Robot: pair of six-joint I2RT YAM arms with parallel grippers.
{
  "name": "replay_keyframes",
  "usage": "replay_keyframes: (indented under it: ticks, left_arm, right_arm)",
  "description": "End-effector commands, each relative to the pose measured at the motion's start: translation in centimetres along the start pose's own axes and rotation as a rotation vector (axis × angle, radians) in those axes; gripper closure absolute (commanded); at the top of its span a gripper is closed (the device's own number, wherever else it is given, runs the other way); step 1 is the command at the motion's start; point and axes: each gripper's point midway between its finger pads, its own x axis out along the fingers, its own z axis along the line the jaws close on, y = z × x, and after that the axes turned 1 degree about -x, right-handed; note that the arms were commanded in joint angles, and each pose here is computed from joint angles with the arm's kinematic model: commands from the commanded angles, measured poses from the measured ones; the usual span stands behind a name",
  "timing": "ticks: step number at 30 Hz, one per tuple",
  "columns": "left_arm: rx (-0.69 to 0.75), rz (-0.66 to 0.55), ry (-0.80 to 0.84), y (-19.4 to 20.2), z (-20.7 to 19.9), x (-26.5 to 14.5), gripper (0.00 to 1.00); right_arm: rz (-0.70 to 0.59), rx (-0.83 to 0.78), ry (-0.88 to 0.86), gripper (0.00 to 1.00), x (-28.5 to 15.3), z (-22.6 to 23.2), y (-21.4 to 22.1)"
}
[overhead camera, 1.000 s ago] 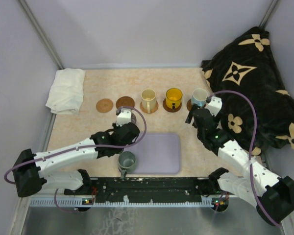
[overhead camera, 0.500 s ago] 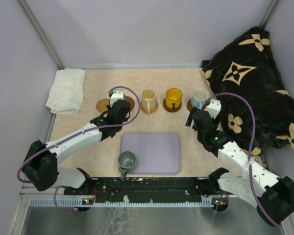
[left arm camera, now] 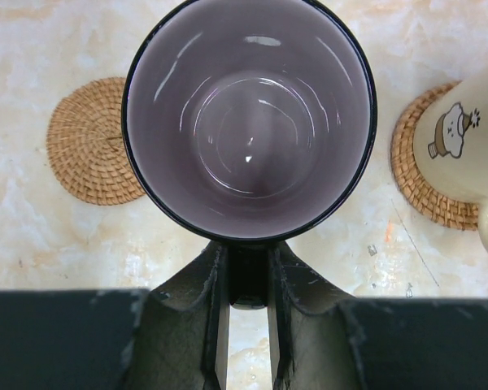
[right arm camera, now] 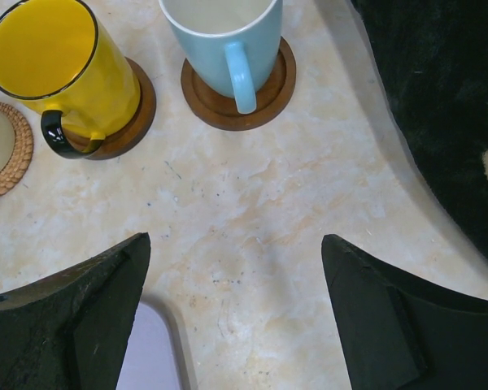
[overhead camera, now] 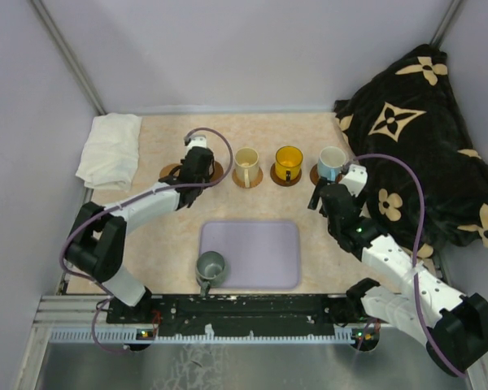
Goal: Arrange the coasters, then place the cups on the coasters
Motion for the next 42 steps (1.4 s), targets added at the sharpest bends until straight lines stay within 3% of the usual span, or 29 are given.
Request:
replay_keyframes:
  ticks: [1, 21, 42]
  left_arm:
    - [-0.045, -0.116, 0.084, -4.4, -2.4, 0.5, 1.00]
    - [-0.050, -0.067, 0.069, -3.6, -2.5, 3.1, 1.00]
    - [-0.068, -0.015, 0.022, -2.4, -1.5, 3.2, 1.00]
  right_arm:
    - [-0.044, 0.033, 0.002, 0.13, -0.2, 0.0, -1.4]
    - [-0.035, 0.027, -0.004, 0.13, 0.4, 0.7, -1.4]
    - [-0.025, 0.027, 0.002, 0.13, 0.4, 0.5, -0.9]
